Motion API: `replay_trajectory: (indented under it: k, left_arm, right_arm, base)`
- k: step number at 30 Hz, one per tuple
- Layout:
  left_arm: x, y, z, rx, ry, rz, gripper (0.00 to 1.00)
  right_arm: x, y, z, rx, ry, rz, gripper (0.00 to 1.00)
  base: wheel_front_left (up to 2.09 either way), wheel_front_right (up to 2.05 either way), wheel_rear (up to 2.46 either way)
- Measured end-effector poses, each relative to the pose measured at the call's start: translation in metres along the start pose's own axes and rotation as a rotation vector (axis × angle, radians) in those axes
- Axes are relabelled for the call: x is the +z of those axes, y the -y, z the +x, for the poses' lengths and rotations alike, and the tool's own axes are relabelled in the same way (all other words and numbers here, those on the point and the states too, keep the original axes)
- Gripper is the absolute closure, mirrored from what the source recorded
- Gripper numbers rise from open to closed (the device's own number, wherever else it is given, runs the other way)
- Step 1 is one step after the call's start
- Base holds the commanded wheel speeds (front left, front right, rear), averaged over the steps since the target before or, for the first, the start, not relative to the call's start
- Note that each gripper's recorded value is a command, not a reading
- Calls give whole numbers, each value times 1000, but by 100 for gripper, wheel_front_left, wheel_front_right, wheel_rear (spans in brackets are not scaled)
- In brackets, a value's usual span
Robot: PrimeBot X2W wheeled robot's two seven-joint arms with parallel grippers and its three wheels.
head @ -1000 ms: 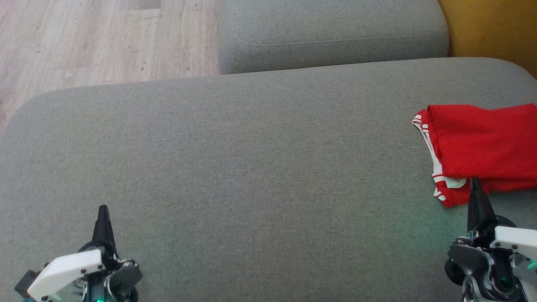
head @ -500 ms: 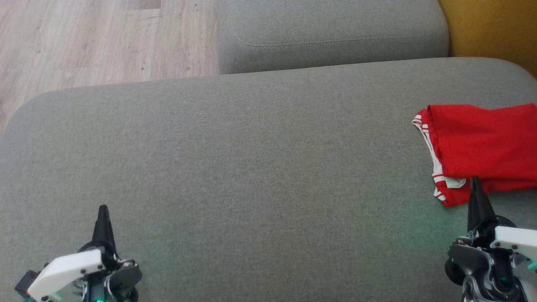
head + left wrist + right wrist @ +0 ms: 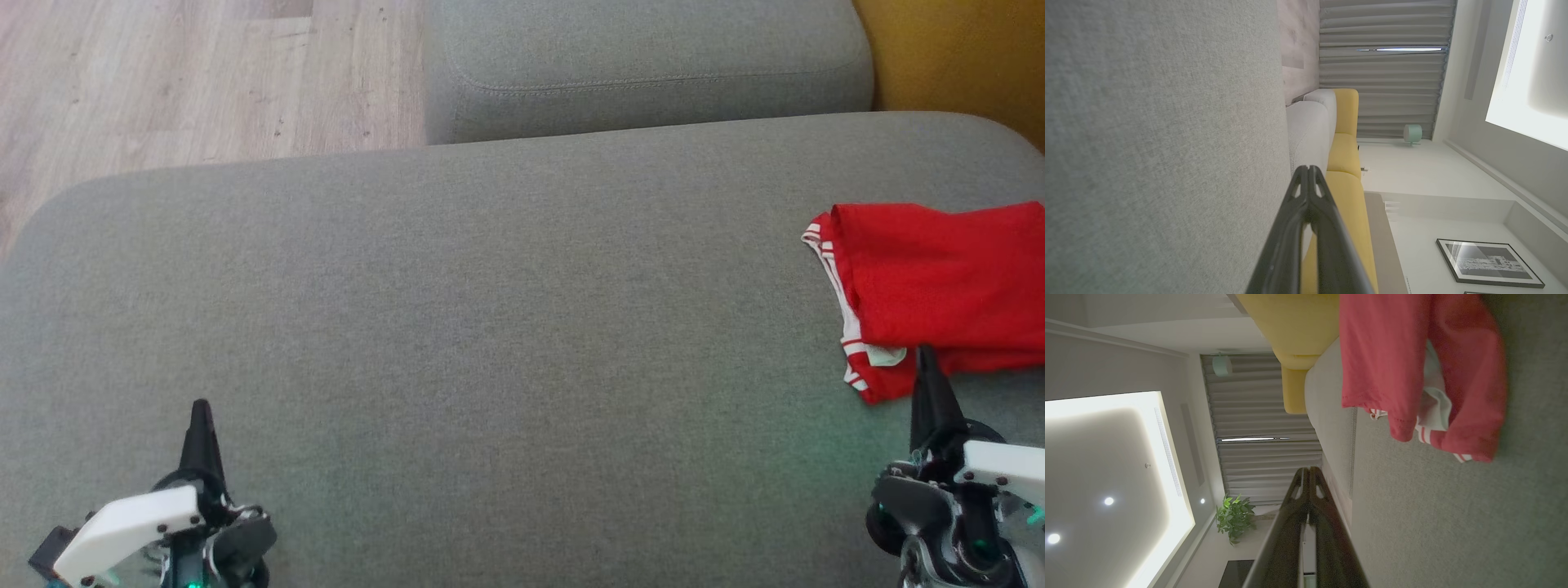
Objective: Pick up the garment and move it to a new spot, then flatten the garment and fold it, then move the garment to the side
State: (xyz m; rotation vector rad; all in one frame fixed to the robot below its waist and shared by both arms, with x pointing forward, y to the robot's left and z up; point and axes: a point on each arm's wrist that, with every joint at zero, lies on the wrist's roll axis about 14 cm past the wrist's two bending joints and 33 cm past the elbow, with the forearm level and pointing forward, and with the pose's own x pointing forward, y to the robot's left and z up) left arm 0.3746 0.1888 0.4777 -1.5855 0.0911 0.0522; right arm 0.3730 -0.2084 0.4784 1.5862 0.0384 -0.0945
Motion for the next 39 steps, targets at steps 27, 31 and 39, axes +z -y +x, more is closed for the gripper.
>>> replay_trajectory:
  k: [27, 31, 39]
  left_arm:
    - [-1, 0, 0, 0, -3, 3, 100]
    - [-1, 0, 0, 0, -3, 3, 100]
    - [0, 0, 0, 0, -3, 3, 100]
  right_arm:
    - [0, 0, 0, 0, -3, 0, 100]
    - [0, 0, 0, 0, -3, 0, 100]
    - [0, 0, 0, 0, -3, 0, 100]
  base:
    - [0, 0, 0]
    - [0, 0, 0]
    - [0, 0, 0]
